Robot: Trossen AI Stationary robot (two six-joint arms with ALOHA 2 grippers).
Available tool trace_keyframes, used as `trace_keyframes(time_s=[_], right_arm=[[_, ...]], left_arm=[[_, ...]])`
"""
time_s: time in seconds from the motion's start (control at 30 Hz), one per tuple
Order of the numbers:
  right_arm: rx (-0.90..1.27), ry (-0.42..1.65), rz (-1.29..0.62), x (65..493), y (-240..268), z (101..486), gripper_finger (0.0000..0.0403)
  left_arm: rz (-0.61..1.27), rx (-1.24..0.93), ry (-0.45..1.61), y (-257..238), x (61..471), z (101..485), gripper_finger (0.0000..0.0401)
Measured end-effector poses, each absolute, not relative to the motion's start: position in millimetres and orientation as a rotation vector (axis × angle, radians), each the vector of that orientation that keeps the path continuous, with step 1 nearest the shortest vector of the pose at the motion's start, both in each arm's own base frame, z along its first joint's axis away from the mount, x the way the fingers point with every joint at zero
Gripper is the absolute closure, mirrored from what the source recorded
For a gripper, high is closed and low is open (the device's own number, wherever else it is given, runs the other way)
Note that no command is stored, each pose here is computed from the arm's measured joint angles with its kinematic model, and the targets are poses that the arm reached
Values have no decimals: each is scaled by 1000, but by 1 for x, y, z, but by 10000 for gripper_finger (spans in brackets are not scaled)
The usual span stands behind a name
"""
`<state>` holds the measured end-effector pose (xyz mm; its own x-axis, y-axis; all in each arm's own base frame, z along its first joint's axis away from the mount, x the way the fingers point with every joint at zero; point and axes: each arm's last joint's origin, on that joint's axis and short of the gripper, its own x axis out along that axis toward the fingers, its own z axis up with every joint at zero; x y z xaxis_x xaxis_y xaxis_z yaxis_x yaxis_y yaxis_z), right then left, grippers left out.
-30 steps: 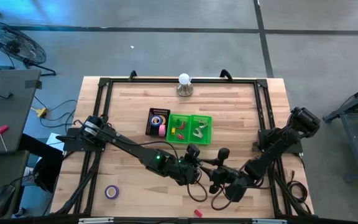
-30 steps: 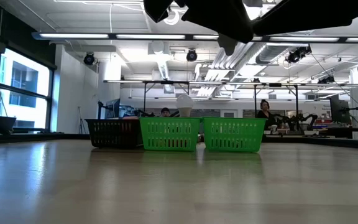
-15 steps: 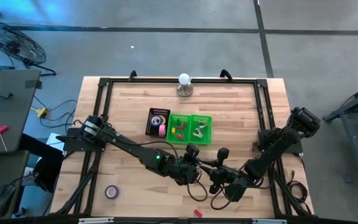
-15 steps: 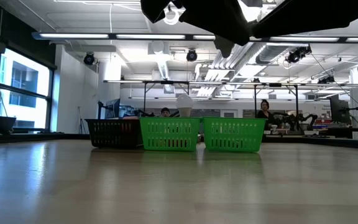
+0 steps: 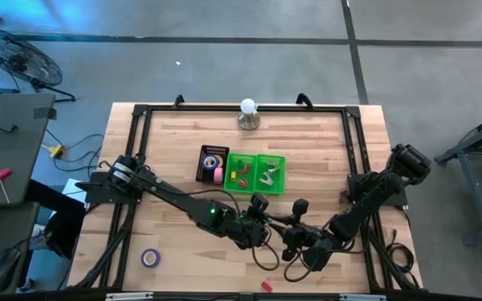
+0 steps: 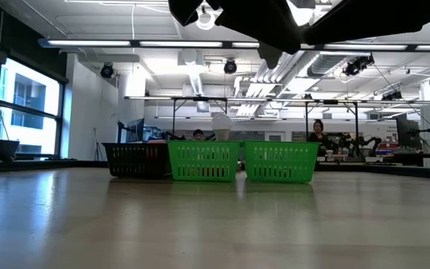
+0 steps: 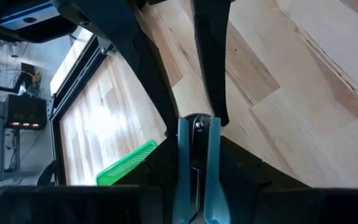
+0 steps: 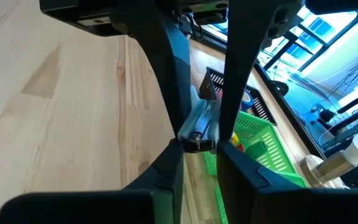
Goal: Pick and place Stapler, Stapler remover, tape
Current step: Put the blue staple remover into the right green bin
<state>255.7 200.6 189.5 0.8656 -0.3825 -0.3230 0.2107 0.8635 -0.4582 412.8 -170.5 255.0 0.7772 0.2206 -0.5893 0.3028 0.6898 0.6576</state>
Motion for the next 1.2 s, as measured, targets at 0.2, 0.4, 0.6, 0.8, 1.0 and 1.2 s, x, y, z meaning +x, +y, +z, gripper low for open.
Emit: trace_keyframes(time_s=[0.2,0.4,0.6,0.8,1.0,1.2], right_arm=[[-414,414,-316,256,201,190,307],[-405,408,-310,257,202,191,298],[-417,393,-291,255,207,193,302],[-426,384,-276,254,209,194,301],[-416,398,-223,254,211,193,299],[-412,399,-214,254,211,193,296]], left_arm=[[-51,821,699,-171,413,255,315],[-53,819,699,-171,413,255,315],[-55,808,695,-171,412,256,315],[-65,803,690,-172,413,256,315],[-77,798,695,-172,412,256,315],[-92,793,694,-173,412,255,315]])
